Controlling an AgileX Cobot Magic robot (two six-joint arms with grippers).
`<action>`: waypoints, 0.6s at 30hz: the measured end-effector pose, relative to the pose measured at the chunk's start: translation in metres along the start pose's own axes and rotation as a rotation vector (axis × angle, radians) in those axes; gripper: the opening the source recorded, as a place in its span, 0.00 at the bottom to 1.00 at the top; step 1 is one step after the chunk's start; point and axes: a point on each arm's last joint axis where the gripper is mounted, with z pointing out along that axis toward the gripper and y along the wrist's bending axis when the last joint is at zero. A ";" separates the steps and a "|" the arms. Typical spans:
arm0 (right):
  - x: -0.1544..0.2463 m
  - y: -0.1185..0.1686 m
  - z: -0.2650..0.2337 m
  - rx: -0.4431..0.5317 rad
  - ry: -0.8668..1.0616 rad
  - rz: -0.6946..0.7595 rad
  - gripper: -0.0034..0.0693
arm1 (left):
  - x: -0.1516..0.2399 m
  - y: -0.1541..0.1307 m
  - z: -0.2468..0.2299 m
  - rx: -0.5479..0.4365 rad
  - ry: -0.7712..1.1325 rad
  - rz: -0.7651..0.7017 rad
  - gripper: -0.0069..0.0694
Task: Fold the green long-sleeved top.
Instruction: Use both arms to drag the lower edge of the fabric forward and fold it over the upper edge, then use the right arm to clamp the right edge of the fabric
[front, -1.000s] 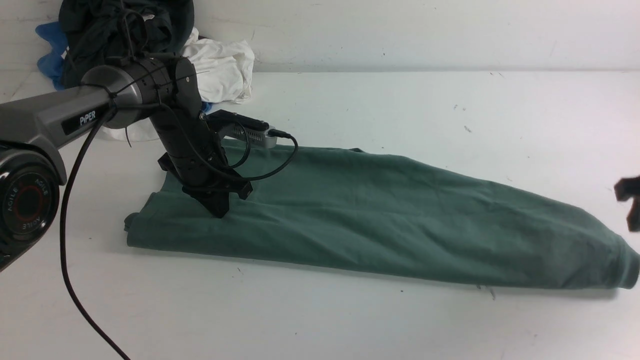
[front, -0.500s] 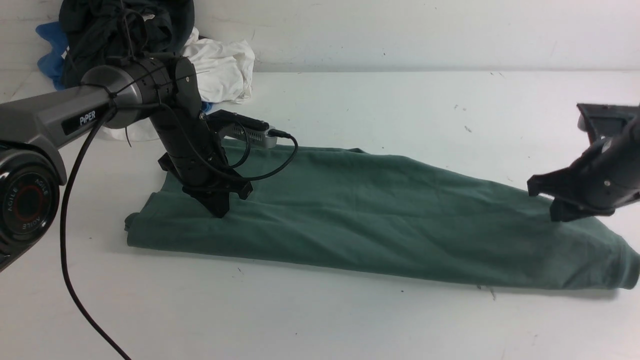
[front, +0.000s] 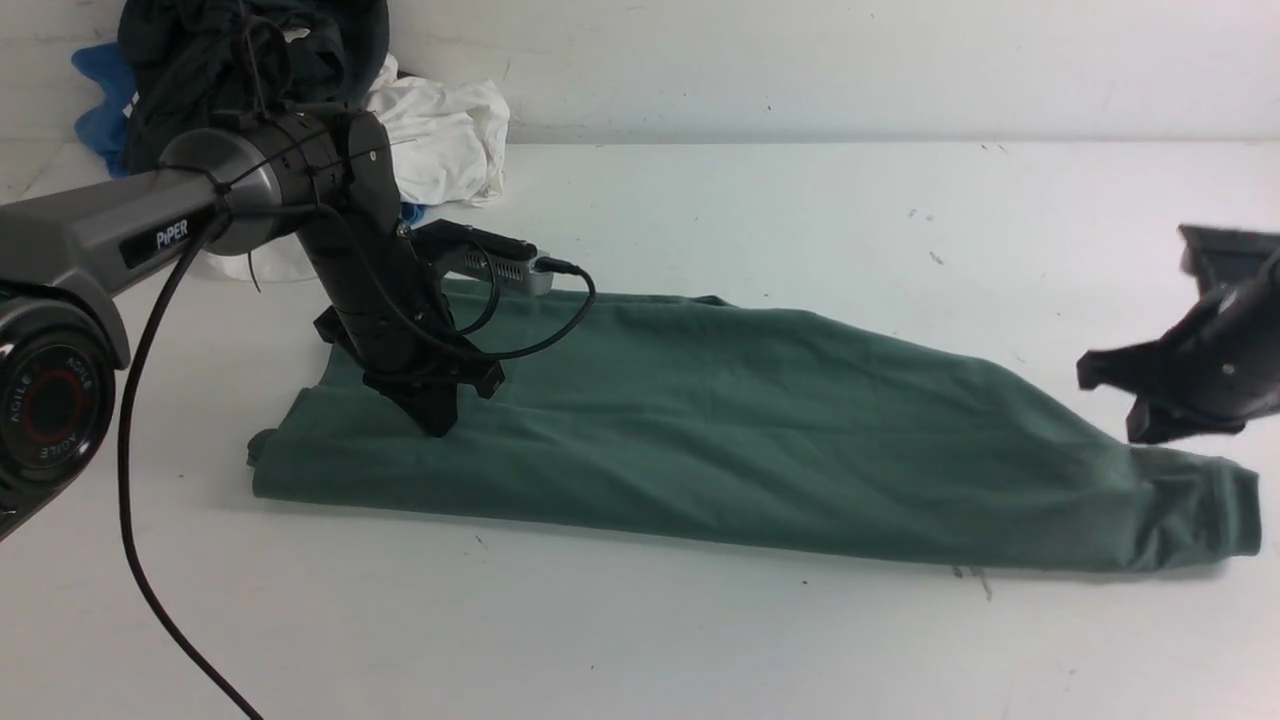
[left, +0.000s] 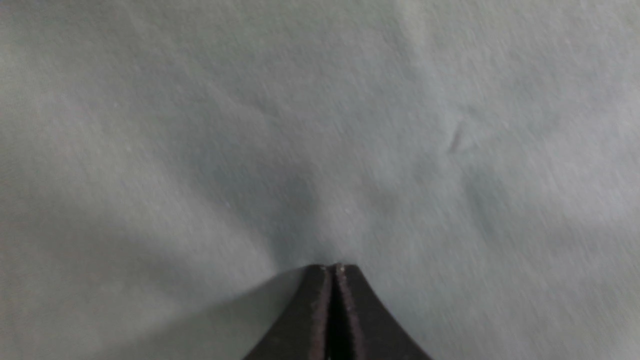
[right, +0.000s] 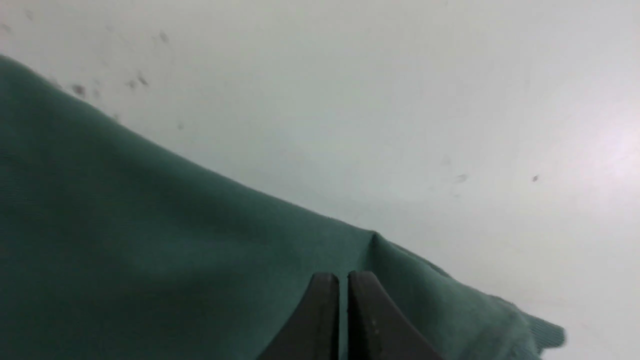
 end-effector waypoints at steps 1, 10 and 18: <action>-0.002 0.000 -0.017 0.005 -0.033 -0.008 0.11 | 0.001 -0.001 -0.007 -0.001 -0.007 0.002 0.08; 0.008 -0.011 -0.075 0.092 -0.072 0.002 0.46 | 0.003 -0.017 -0.071 -0.003 -0.138 0.039 0.08; 0.054 -0.047 -0.022 0.134 0.010 0.183 0.74 | 0.005 -0.020 -0.069 0.032 -0.120 0.040 0.08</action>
